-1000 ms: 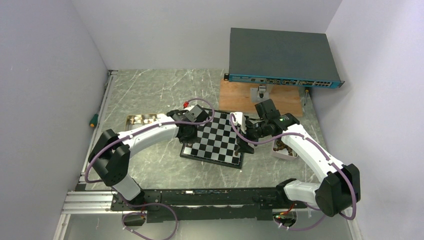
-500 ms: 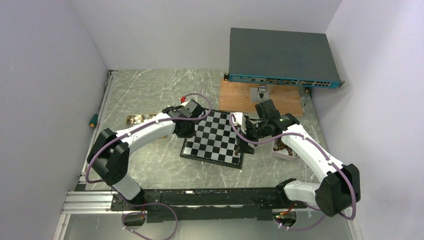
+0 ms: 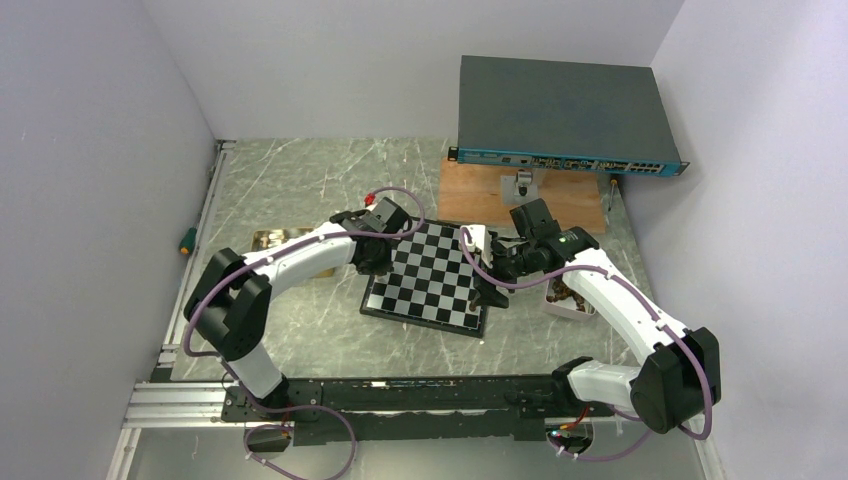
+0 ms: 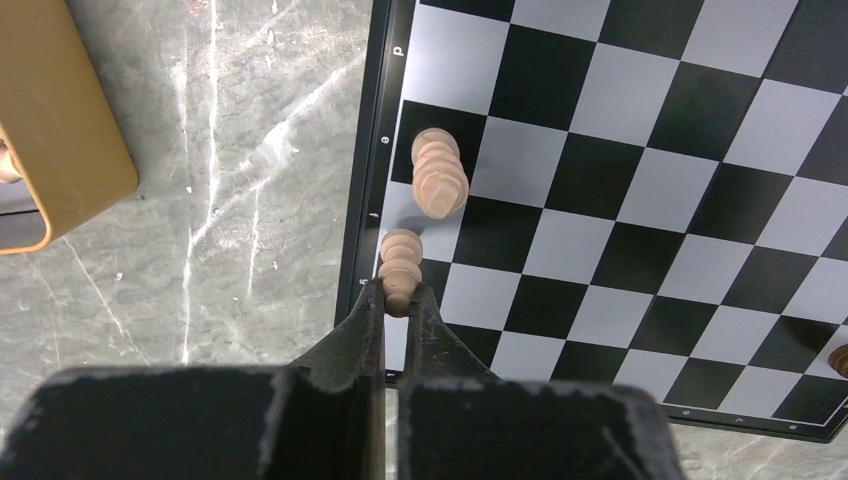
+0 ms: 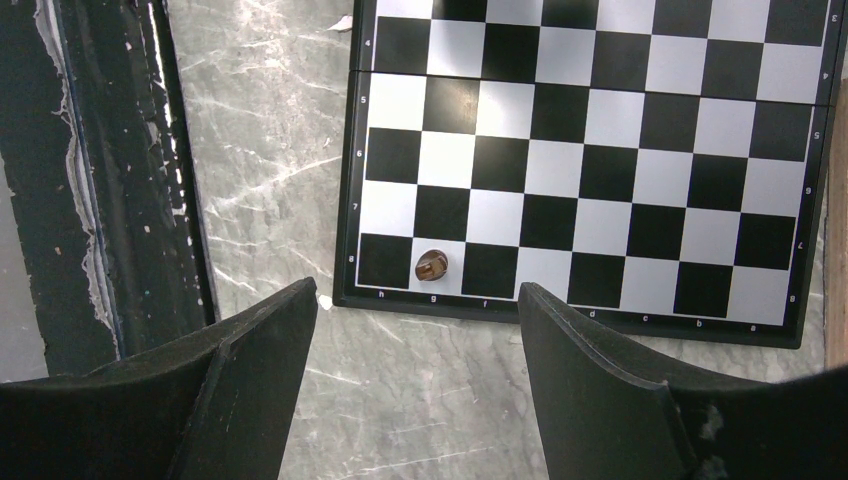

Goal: Set up the chess pieces on the board

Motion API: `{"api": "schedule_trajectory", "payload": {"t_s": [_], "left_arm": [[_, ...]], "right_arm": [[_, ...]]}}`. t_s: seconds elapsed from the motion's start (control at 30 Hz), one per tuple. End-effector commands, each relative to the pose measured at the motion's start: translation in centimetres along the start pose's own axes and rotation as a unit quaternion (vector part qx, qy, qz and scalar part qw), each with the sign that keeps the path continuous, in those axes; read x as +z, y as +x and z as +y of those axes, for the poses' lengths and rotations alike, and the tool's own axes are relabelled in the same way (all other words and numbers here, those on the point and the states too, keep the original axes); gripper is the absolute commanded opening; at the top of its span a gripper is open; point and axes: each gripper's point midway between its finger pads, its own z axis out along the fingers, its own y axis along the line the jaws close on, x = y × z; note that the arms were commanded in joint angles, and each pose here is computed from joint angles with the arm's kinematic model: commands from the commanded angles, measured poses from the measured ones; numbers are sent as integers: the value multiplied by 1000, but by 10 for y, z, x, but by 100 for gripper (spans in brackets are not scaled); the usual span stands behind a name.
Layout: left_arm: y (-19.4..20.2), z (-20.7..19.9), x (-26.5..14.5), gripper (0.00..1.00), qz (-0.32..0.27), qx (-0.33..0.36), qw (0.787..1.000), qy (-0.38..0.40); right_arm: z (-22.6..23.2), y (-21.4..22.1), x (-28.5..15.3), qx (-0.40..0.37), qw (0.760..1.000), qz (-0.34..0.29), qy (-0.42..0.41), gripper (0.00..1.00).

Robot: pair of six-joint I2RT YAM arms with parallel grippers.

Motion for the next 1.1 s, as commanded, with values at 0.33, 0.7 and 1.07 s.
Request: {"api": "schedule_trajectory", "payload": {"t_s": [0.33,0.7,1.07], "left_arm": [[-14,-14,4,8,-7,5,1000,18],[-10,-15,8,15,3,6,1000,19],[-13,-18,8,19,4,8,1000,22]], "right_arm": [[-4,-3,-2,-18,1000,-8,7,77],[-4,-3,-2,-19,1000,-8,7,76],[-4,-3,-2,-19,1000,-8,8,77]]}}
